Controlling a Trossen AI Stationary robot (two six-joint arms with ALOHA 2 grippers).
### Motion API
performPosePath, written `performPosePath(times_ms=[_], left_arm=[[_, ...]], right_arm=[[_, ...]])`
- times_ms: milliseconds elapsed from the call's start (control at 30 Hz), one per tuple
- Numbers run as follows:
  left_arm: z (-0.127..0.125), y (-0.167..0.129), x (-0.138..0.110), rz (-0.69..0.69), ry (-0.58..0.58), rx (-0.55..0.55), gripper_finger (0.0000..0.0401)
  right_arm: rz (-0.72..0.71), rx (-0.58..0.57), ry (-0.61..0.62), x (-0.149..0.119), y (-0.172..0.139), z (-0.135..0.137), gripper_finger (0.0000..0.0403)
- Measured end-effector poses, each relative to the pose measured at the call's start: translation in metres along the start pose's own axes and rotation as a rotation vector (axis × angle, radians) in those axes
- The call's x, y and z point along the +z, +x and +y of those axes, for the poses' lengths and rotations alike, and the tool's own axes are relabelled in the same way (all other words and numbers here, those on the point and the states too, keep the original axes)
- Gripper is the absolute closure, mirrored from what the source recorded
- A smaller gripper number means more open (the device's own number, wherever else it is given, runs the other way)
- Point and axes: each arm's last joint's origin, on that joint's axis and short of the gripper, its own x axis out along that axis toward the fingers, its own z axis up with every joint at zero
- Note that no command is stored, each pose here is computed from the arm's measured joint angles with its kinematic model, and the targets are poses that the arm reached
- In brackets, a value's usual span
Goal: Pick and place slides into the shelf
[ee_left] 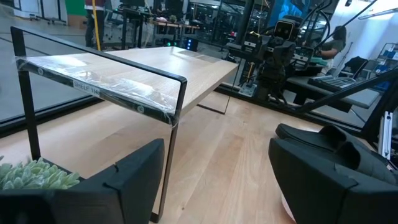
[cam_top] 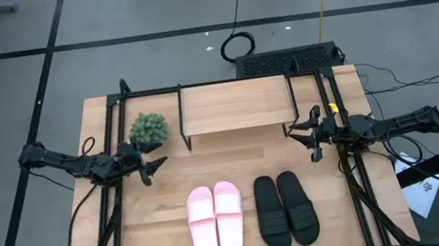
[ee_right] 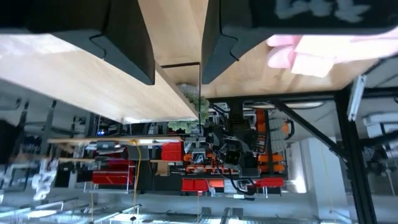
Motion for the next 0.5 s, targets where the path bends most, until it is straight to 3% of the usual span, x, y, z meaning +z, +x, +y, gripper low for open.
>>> performPosePath(times_ms=[200,500], left_arm=[[-0.0003,0.0,0.0009,-0.008,-0.006,-0.002,0.0107],[-0.0006,0.0,0.0023,-0.02,-0.021,-0.006,0.0107]], right_arm=[[0.0,-0.001,-0.157,0.0,0.0,0.0,0.028],[-0.015,-0.004,-0.106,0.0015,0.0,-0.0001,0.028]])
